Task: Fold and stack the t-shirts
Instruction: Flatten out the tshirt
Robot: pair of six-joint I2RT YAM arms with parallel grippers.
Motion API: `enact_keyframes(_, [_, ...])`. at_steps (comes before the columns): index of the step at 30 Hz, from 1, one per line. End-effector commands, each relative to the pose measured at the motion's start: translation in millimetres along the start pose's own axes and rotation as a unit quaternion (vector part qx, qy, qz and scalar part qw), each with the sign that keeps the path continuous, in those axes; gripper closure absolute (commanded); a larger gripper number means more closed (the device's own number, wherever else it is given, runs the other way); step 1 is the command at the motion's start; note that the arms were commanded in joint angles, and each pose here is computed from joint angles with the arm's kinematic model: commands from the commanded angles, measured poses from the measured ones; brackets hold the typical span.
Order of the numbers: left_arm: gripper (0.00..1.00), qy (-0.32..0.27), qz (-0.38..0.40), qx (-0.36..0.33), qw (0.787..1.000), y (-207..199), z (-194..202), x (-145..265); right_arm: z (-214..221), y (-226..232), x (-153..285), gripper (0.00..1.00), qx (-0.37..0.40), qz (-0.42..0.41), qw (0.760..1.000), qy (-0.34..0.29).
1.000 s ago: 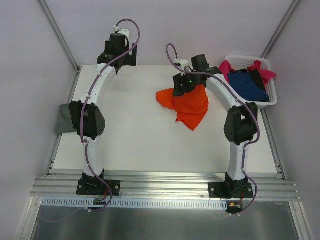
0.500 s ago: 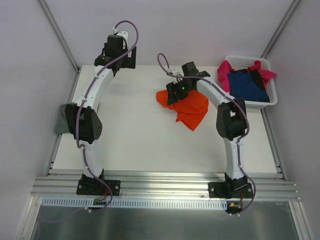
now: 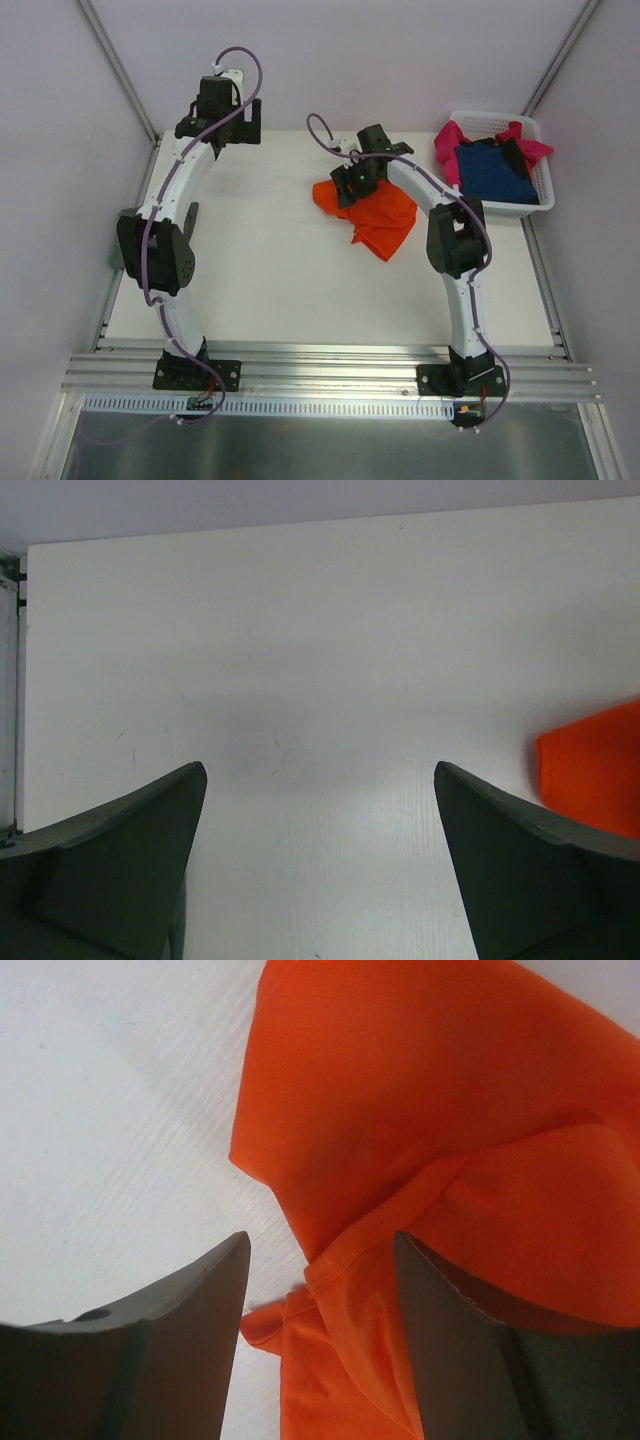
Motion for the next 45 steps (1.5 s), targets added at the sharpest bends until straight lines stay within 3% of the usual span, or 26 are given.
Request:
enact_keyframes(1, [0.01,-0.024,0.015,0.025,0.999,-0.2,-13.3,12.5,-24.0,-2.6,45.0,0.37,0.045,0.063,0.996,-0.038])
enact_keyframes(6, [0.01,-0.028,0.021,0.026,0.999,-1.9,-16.8,11.6,-8.3,-14.3,17.9,0.38,0.046,0.081,0.996,0.010])
enact_keyframes(16, [0.01,-0.022,0.023,0.021,0.999,-0.1,-11.6,17.6,4.2,-21.4,-26.2,0.41,0.045,0.081,0.995,0.042])
enact_keyframes(19, [0.01,-0.021,0.025,0.021,0.999,-0.4,-10.9,17.8,6.8,-22.6,-27.8,0.50,0.048,0.084,0.994,0.048])
enact_keyframes(22, [0.01,-0.022,0.029,0.022,0.999,-1.6,-12.7,17.0,3.6,-22.3,-15.8,0.73,0.053,0.100,0.992,0.047])
enact_keyframes(23, [0.01,-0.023,0.030,0.022,0.999,-1.8,-13.5,16.1,-0.8,-22.1,-8.1,0.86,0.055,0.110,0.992,0.040])
enact_keyframes(25, [0.01,-0.027,0.028,0.019,0.999,-1.4,-15.9,16.2,-13.6,-20.6,15.4,1.00,0.060,0.137,0.989,0.019])
enact_keyframes(28, [0.01,-0.034,0.009,0.019,0.999,5.7,-19.9,16.1,-40.5,-13.2,50.6,0.99,0.067,0.143,0.987,-0.023])
enact_keyframes(32, [0.01,-0.049,-0.025,0.074,0.996,32.6,-29.5,20.8,-75.6,3.0,92.4,0.99,0.054,0.126,0.987,-0.080])
enact_keyframes(36, [0.01,-0.060,-0.049,0.067,0.995,51.7,-36.4,23.3,-96.1,20.0,118.2,0.99,0.063,0.124,0.982,-0.127])
enact_keyframes(45, [0.01,-0.089,-0.085,0.078,0.989,80.0,-53.9,34.7,-145.1,89.2,167.4,0.99,0.074,-0.019,0.960,-0.268])
Point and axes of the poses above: each gripper's point midway between its finger pads, its own x axis back along the fingers, its own y axis along the line the jaws close on, z = x × y, the point moved 8 cm from there along x, back along the fingers, and after that the axes turned 7 degrees about x, right-handed, at the moved point
